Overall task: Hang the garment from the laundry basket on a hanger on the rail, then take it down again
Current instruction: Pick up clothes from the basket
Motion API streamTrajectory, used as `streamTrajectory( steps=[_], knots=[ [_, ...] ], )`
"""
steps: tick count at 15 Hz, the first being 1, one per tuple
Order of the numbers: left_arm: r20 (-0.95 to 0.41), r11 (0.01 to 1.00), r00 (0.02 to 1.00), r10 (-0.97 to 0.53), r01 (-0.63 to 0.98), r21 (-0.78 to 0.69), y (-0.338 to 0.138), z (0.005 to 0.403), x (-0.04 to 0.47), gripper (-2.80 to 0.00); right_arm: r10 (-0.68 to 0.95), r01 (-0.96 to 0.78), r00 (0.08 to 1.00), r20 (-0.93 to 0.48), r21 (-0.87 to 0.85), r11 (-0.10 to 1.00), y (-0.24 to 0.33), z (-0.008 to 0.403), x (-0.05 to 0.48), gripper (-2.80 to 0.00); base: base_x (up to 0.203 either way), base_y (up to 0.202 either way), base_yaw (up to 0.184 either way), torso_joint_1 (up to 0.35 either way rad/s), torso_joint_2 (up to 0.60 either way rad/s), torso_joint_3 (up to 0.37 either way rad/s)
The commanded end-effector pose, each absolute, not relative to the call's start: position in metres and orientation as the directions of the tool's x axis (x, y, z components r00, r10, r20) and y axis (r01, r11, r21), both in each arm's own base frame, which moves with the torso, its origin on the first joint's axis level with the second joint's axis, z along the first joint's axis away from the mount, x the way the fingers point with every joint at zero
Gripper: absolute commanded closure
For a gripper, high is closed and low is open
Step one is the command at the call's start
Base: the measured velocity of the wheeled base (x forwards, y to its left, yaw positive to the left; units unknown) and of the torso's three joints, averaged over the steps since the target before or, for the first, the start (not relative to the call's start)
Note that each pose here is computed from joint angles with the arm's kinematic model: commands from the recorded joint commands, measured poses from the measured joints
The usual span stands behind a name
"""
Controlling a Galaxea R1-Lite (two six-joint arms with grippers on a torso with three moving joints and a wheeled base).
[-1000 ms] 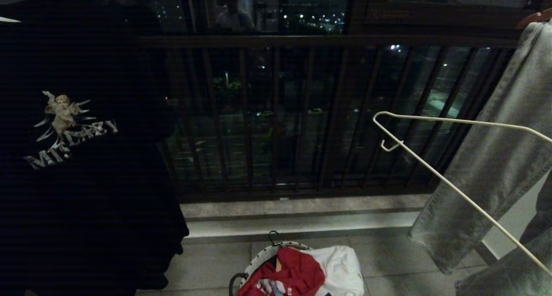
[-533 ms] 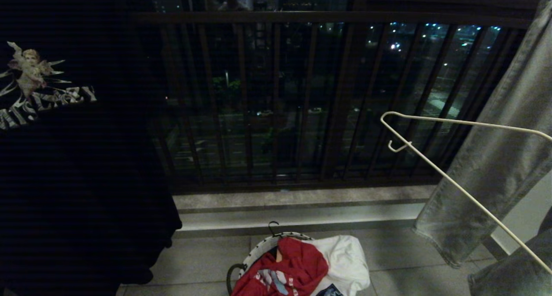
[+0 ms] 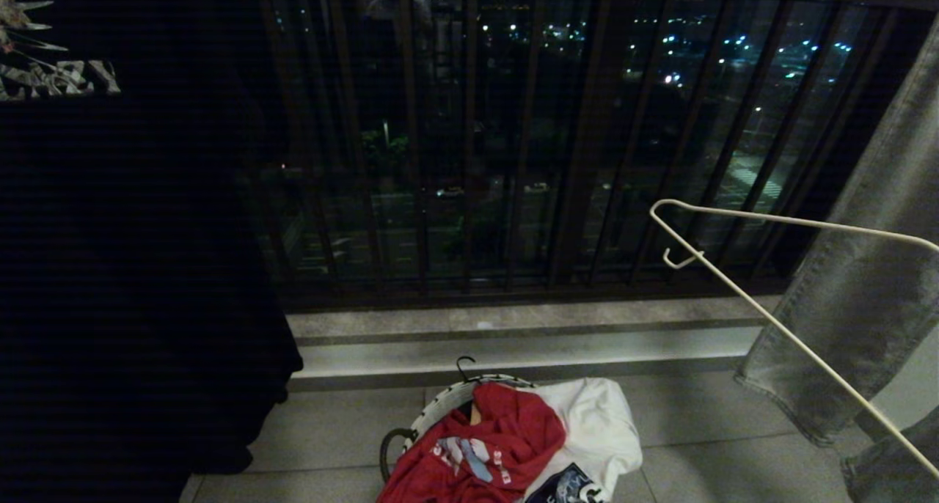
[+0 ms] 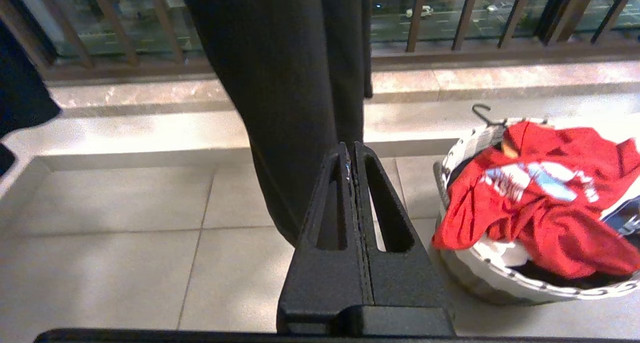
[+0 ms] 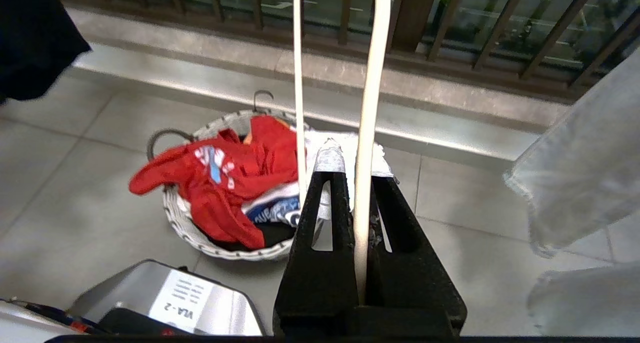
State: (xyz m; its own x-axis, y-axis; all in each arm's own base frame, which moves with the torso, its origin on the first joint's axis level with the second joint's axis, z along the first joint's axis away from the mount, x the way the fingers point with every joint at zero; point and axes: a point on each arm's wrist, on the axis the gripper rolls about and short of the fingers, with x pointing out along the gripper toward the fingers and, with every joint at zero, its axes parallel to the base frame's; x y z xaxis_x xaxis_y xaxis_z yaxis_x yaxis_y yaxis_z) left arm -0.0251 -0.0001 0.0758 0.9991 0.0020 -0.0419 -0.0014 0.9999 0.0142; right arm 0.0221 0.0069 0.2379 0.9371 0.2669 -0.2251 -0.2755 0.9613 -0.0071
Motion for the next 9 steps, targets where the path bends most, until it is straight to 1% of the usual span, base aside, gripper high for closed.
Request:
streamTrajectory(
  steps=[1, 4, 7, 9],
  knots=[
    [-0.041, 1.0, 0.999, 0.003, -0.002, 0.015, -0.0002, 0.0758, -0.0252, 0.0, 0.265, -0.273, 0.938, -0.226, -0.008, 0.962, 0.0055, 0.2353, 0.0206, 0.0, 0.0, 0.0, 0.0, -0.106, 0.46, 0.352],
    [-0.041, 1.0, 0.999, 0.003, -0.002, 0.015, -0.0002, 0.0758, -0.0252, 0.0, 0.264, -0.272, 0.938, -0.223, -0.008, 0.962, 0.0051, 0.2353, 0.0201, 0.0, 0.0, 0.0, 0.0, -0.078, 0.45, 0.37],
    [-0.041, 1.0, 0.999, 0.003, -0.002, 0.014, -0.0002, 0.0758, -0.0252, 0.0, 0.261, -0.269, 0.939, -0.223, -0.008, 0.963, 0.005, 0.2353, 0.0201, 0.0, 0.0, 0.0, 0.0, -0.033, 0.41, 0.372],
    [-0.041, 1.0, 0.999, 0.003, -0.002, 0.014, -0.0002, 0.0758, -0.0252, 0.0, 0.258, -0.269, 0.94, -0.223, -0.023, 0.963, 0.005, 0.2353, 0.0202, 0.0, 0.0, 0.0, 0.0, -0.007, 0.16, 0.146]
  ],
)
